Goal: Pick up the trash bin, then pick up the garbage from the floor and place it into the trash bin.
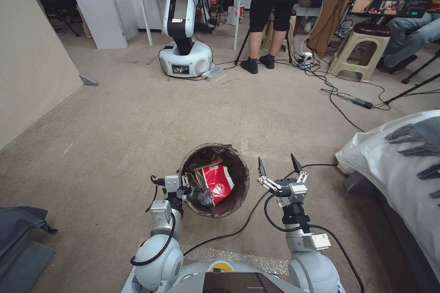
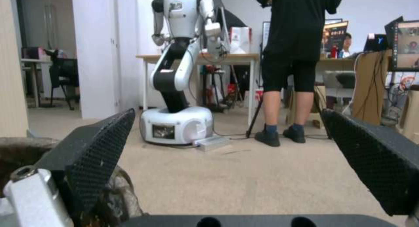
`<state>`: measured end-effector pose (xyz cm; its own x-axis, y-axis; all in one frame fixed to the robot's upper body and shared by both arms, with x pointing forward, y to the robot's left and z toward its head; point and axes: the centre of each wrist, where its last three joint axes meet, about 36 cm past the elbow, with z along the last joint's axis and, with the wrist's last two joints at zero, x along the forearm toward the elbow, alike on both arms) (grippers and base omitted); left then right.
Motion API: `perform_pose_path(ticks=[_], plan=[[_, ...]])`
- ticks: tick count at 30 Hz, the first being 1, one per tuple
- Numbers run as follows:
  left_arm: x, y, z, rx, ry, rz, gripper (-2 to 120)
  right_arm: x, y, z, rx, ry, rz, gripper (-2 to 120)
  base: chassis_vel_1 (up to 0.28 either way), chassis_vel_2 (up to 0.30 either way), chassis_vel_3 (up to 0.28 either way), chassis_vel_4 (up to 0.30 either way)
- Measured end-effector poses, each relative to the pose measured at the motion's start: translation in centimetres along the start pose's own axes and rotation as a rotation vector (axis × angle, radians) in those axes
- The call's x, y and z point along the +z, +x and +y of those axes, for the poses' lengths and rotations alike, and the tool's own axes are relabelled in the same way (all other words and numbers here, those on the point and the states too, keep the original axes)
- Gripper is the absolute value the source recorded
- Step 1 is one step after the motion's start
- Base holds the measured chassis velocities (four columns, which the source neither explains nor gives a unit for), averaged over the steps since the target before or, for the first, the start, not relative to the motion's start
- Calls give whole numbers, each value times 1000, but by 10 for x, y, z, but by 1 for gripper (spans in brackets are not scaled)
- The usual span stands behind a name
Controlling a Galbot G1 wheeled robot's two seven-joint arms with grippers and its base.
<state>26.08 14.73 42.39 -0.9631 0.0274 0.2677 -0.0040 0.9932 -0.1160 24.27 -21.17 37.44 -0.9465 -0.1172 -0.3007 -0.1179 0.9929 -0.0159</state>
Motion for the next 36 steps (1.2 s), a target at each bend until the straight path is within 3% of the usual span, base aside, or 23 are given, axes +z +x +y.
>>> perform_pose_path(ticks=[6, 16, 22, 36], plan=[[0, 0, 0, 16, 64, 113, 3, 0, 0, 0, 0, -1, -4, 100, 0, 0, 0, 0], [3, -4, 7, -9, 47, 286, 3, 2, 1, 2, 3, -4, -12, 100, 0, 0, 0, 0], [10, -14, 14, -47, 33, 323, 3, 2, 1, 2, 2, -4, -15, 100, 0, 0, 0, 0], [21, -29, 24, -83, 37, 330, 3, 3, 3, 2, -2, -3, -19, 100, 0, 0, 0, 0]])
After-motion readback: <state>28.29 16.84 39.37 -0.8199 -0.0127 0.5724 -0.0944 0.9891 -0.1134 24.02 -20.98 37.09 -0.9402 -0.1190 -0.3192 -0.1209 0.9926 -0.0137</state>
